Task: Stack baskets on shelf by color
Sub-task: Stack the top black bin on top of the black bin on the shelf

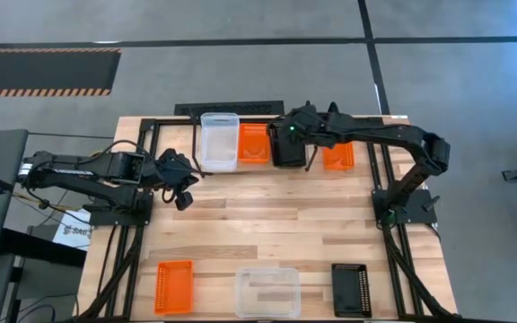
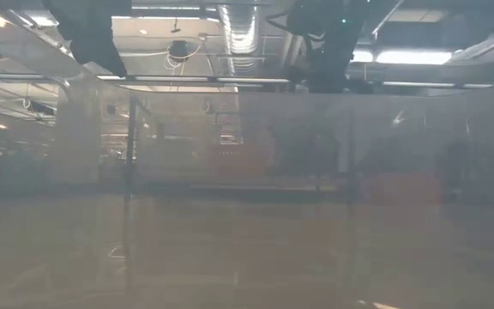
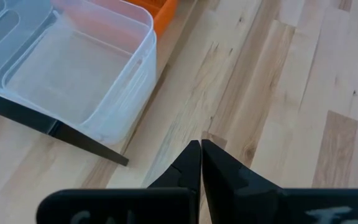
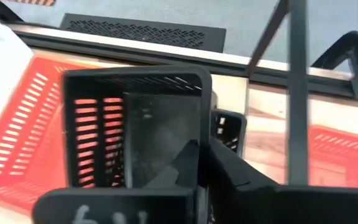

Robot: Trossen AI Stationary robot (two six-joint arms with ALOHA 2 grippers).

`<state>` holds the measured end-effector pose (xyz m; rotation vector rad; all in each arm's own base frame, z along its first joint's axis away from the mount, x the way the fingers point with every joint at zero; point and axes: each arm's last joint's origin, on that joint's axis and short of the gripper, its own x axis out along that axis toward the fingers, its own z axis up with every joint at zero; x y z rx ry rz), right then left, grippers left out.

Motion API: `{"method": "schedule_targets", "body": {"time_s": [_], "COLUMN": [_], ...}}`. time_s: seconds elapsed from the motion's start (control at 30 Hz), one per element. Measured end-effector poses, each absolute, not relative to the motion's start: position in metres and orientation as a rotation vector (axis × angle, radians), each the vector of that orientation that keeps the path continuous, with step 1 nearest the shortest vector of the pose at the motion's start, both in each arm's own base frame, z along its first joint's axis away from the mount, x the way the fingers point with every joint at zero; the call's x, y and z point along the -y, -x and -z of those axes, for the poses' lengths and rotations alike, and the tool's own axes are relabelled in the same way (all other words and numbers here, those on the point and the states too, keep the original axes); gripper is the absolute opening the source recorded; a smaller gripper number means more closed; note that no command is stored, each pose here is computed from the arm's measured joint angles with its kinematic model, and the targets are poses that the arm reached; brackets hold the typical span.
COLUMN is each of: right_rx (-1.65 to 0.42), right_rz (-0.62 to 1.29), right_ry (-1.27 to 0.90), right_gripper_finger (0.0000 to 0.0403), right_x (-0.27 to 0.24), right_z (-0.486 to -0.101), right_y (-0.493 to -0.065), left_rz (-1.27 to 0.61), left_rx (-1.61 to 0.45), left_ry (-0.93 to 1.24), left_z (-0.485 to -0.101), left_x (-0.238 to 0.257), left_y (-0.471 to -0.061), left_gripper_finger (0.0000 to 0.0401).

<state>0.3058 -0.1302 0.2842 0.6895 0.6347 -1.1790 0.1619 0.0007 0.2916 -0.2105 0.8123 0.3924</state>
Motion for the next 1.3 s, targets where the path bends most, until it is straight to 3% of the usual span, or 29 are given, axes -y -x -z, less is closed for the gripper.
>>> {"method": "schedule_targets", "body": {"time_s": [0.33,0.6,0.73,0.9,1.0,1.3], "right_rx": [-0.628,-0.617,-0.7,-0.886,-1.036,-1.13], "right_rz": [1.176,1.073,0.807,0.589,0.616,0.737], "right_ry": [-0.69,-0.757,-0.778,-0.699,-0.608,-0.454], "right_gripper_finger": [0.0105,0.0125,0.0104,0.0047,0.001,0.0005], "right_x": [0.13,0.124,0.106,0.063,0.04,0.028], "right_z": [-0.286,-0.297,-0.309,-0.3,-0.288,-0.264], "right_y": [-0.305,-0.304,-0.312,-0.321,-0.317,-0.325], "left_rz": [-0.392,-0.392,-0.385,-0.385,-0.384,-0.385], "left_rx": [-0.812,-0.812,-0.814,-0.813,-0.813,-0.813], "left_ry": [0.211,0.211,0.216,0.216,0.216,0.217], "left_z": [-0.292,-0.292,-0.292,-0.292,-0.292,-0.292], "left_x": [-0.001,-0.001,0.0,0.0,0.0,0.0], "left_y": [-0.162,-0.162,-0.162,-0.162,-0.162,-0.162], "left_gripper_finger": [0.0,0.0,0.0,0.0,0.0,0.0]}}
